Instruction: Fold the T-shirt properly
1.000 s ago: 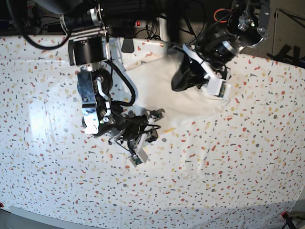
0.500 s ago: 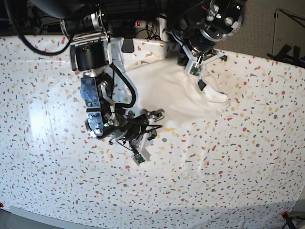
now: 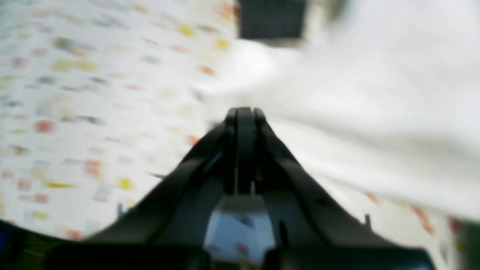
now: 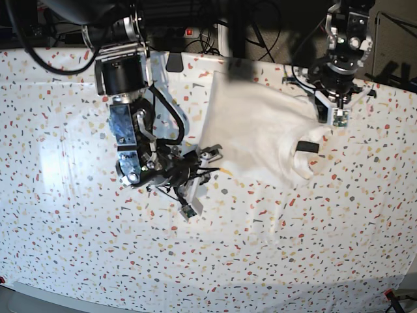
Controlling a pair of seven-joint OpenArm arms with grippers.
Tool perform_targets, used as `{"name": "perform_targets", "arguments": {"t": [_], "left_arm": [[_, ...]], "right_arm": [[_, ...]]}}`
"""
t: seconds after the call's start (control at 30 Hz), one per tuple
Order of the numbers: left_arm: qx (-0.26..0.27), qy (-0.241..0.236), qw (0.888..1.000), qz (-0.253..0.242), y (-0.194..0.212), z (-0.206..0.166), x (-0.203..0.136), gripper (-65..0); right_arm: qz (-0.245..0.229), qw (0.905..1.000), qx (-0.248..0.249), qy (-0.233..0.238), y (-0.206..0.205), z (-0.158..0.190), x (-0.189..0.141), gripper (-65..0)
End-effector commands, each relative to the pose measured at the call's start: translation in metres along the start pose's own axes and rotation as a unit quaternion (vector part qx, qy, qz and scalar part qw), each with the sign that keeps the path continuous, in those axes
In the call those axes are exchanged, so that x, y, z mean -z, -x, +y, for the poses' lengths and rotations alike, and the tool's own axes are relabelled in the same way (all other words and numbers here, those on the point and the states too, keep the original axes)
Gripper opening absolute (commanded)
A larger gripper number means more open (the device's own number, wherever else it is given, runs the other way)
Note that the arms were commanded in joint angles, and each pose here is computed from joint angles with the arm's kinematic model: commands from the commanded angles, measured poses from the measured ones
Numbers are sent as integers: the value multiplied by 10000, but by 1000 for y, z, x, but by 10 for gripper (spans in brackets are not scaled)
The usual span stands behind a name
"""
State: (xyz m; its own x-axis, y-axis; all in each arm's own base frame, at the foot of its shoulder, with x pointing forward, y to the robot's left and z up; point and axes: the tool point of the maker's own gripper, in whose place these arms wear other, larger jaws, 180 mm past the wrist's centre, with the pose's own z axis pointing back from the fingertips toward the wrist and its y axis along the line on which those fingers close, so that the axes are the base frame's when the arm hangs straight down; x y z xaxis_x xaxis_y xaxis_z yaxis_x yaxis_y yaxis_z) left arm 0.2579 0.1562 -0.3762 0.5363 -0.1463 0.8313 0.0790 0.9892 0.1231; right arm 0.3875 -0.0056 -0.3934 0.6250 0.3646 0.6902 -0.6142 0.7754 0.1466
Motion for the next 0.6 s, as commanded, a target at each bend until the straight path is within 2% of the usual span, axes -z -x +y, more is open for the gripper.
{"name": "perform_targets", "arguments": {"t": [0.0, 0.13, 0.3, 0.47, 0.57], "left_arm": [[24, -39, 9996, -272, -13, 3, -1, -650], [45, -20, 9997, -256, -9, 3, 5, -650], [43, -99, 9998, 155, 22, 10, 27, -650], [26, -143, 9999, 84, 27, 16, 52, -650], [-18, 122, 9999, 94, 26, 7, 66, -650]], "right_arm": [[-247, 9997, -53, -64, -17, 3, -3, -650], [-61, 9997, -194, -117, 8, 15, 2, -650], [-241, 9982, -519, 178, 22, 22, -9, -650], [-456, 9975, -513, 150, 32, 41, -23, -650], [-529, 9974, -471, 111, 41, 52, -29, -650]]}}
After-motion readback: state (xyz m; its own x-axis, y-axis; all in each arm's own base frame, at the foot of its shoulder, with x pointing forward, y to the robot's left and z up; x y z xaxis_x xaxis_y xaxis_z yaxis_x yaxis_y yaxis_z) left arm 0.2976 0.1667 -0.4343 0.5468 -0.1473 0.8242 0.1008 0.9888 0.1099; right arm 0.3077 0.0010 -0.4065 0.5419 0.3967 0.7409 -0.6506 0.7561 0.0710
